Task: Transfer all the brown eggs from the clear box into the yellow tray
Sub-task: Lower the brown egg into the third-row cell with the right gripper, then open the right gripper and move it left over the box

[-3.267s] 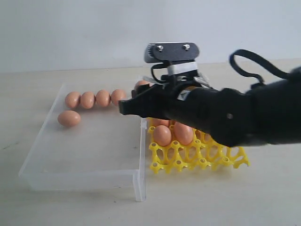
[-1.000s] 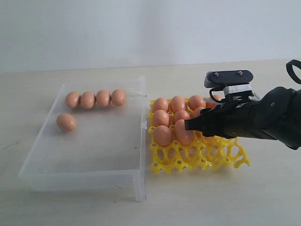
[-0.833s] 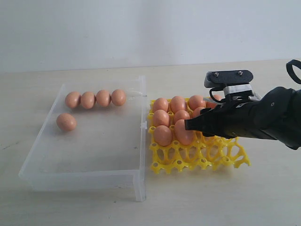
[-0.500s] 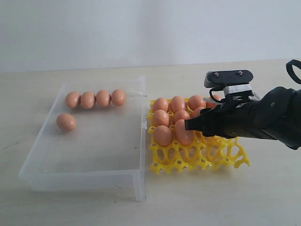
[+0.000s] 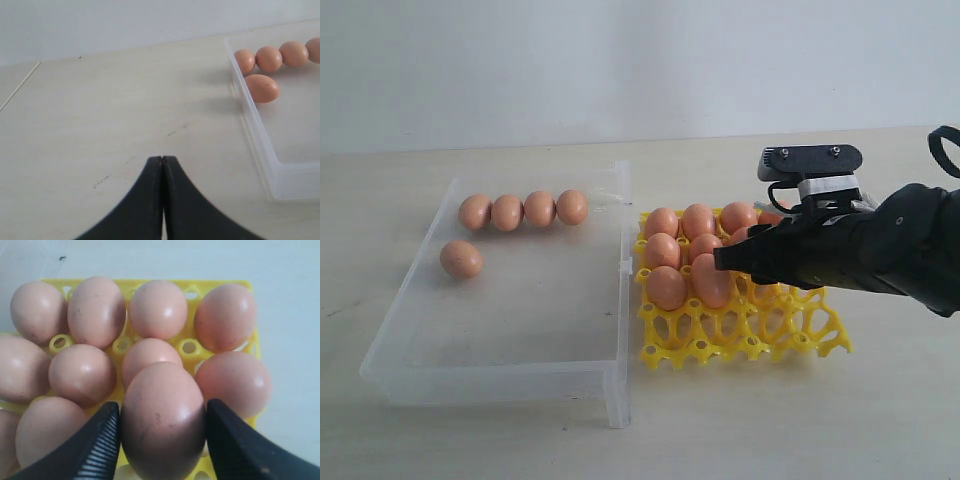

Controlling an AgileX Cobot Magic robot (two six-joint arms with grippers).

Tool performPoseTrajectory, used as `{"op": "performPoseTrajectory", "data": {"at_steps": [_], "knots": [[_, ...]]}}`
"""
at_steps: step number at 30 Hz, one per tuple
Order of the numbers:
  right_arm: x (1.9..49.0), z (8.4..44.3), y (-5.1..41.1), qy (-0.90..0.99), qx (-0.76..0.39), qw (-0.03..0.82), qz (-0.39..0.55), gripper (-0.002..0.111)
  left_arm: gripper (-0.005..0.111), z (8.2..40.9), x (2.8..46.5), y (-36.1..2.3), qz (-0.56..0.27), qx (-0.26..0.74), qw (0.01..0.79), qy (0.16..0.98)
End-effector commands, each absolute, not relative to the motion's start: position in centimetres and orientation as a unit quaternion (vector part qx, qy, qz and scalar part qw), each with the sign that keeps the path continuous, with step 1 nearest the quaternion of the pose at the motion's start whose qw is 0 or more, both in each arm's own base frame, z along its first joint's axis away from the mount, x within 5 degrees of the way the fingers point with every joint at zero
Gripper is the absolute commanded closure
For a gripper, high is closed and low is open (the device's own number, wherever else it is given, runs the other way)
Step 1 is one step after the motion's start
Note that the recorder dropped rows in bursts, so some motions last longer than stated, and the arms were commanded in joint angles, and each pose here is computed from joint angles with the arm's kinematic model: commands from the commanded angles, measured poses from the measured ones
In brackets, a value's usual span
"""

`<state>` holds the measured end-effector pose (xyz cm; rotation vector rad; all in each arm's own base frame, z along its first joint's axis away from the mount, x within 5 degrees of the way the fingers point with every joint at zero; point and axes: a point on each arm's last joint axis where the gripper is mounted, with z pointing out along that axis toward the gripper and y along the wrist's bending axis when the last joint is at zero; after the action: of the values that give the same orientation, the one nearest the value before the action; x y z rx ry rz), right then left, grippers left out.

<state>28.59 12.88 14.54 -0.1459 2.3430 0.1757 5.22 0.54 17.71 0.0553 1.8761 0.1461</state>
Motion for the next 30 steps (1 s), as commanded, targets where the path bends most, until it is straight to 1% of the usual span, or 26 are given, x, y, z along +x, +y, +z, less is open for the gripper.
{"op": "performPoseTrajectory", "data": {"at_steps": [1,6,12,20,26,30], "knots": [[28.9,14.8,12.6,0.914,-0.054,0.396,0.063,0.065,0.107,17.9,5.2,0.5,0.058,0.024,0.594,0.802],[28.9,14.7,12.7,0.917,-0.056,0.39,0.066,0.059,0.107,17.9,5.2,0.5,0.058,0.024,0.594,0.802],[28.9,14.7,12.7,0.917,-0.056,0.39,0.066,0.056,0.107,17.9,5.2,0.5,0.058,0.024,0.594,0.802],[28.8,14.7,12.7,0.918,-0.057,0.388,0.068,0.046,0.107,17.9,5.2,0.5,0.058,0.024,0.594,0.802],[28.7,14.9,12.8,0.917,-0.049,0.388,0.075,0.046,0.107,17.9,5.2,0.5,0.058,0.024,0.594,0.802],[28.7,16.3,13.2,0.914,-0.046,0.389,0.1,0.046,0.107,17.9,5.2,0.5,0.058,0.024,0.594,0.802]]}}
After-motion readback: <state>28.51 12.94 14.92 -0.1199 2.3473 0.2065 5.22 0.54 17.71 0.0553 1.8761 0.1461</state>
